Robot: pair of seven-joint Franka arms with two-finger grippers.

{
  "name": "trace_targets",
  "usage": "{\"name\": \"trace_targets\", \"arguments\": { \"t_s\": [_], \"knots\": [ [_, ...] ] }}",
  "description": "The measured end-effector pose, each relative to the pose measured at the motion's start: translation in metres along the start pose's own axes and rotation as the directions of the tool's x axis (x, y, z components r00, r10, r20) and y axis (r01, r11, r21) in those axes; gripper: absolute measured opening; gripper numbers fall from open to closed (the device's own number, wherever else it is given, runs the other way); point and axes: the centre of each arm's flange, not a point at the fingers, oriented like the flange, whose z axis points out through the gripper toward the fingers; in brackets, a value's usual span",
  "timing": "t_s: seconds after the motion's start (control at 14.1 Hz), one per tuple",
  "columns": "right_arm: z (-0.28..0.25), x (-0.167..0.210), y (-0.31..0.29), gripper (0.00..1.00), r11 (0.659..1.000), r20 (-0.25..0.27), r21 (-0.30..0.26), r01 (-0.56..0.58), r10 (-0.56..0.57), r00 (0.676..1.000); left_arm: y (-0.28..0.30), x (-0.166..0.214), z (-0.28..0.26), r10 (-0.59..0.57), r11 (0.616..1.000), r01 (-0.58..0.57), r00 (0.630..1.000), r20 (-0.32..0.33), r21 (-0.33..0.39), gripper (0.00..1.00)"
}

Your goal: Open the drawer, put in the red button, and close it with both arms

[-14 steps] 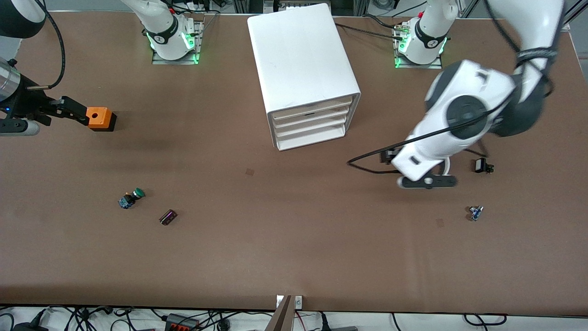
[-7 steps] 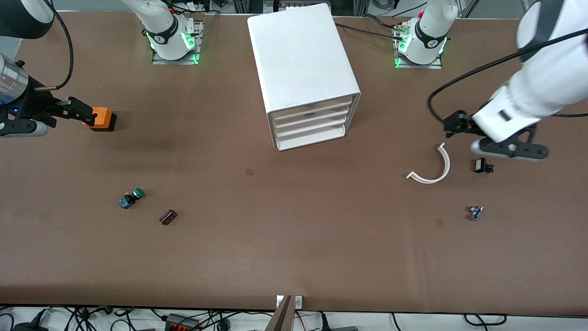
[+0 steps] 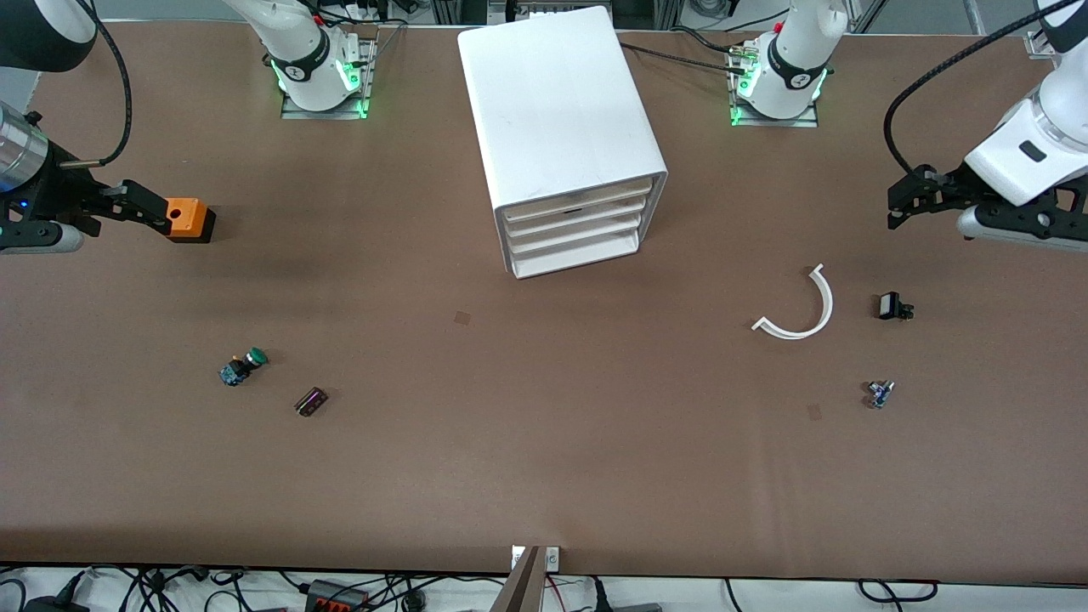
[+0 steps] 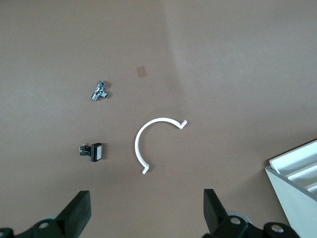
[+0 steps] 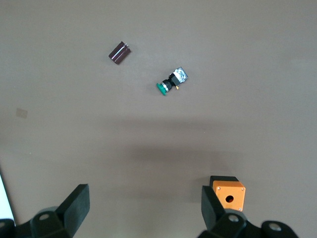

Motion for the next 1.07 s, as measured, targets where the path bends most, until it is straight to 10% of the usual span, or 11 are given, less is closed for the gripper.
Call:
{"name": "trace_targets", "arguments": {
  "t_s": [1.07],
  "knots": [
    [-0.003, -0.004, 0.003, 1.0, 1.0, -0.005, 0.0, -0.005, 0.005, 1.0, 0.001, 0.008, 0.002, 0.004, 1.0, -0.004, 1.0, 0.025, -0.004, 1.0]
  ]
}}
